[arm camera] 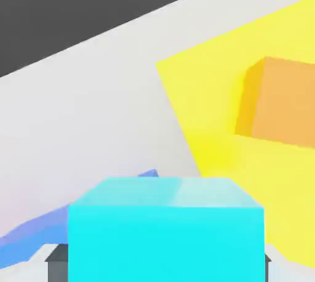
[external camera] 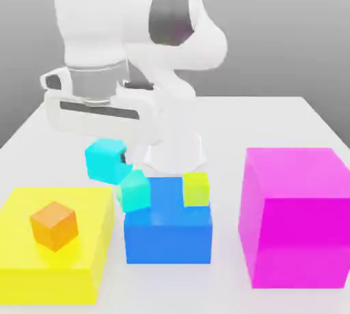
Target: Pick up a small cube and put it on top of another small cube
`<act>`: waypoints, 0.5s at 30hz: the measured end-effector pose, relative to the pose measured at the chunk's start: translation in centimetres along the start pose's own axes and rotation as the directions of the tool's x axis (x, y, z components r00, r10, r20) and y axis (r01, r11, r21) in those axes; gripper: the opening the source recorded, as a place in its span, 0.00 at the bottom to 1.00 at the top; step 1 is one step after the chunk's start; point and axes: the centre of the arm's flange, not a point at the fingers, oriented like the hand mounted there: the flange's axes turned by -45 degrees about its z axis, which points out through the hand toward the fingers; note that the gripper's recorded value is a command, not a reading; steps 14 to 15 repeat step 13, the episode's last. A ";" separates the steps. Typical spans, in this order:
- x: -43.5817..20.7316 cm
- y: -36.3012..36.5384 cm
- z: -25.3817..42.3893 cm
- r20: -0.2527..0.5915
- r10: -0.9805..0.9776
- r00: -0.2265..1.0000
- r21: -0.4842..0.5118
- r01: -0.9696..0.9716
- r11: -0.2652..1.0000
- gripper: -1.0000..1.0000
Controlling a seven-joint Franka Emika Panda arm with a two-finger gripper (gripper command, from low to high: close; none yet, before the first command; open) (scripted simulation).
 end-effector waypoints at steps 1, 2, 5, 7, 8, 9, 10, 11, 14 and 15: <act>-0.9 0.0 -0.2 -0.001 0.003 1.000 -0.005 -0.003 1.000 0.00; -1.9 0.0 -0.3 -0.002 0.007 1.000 -0.010 -0.007 1.000 0.00; -3.7 0.1 0.7 -0.006 0.015 1.000 -0.023 -0.016 1.000 0.00; -3.9 0.2 2.7 -0.006 0.017 1.000 -0.026 -0.017 1.000 0.00; -3.9 0.2 3.8 -0.007 0.017 1.000 -0.027 -0.017 1.000 0.00; -4.0 0.3 4.9 -0.007 0.017 1.000 -0.027 -0.017 0.999 0.00; -4.1 0.3 5.8 -0.007 0.017 1.000 -0.028 -0.017 0.999 1.00; -4.1 0.3 5.8 -0.007 0.017 1.000 -0.028 -0.017 0.999 1.00; -4.1 0.3 5.8 -0.007 0.017 1.000 -0.028 -0.017 0.999 1.00; -4.1 0.3 5.8 -0.007 0.017 1.000 -0.028 -0.017 0.999 1.00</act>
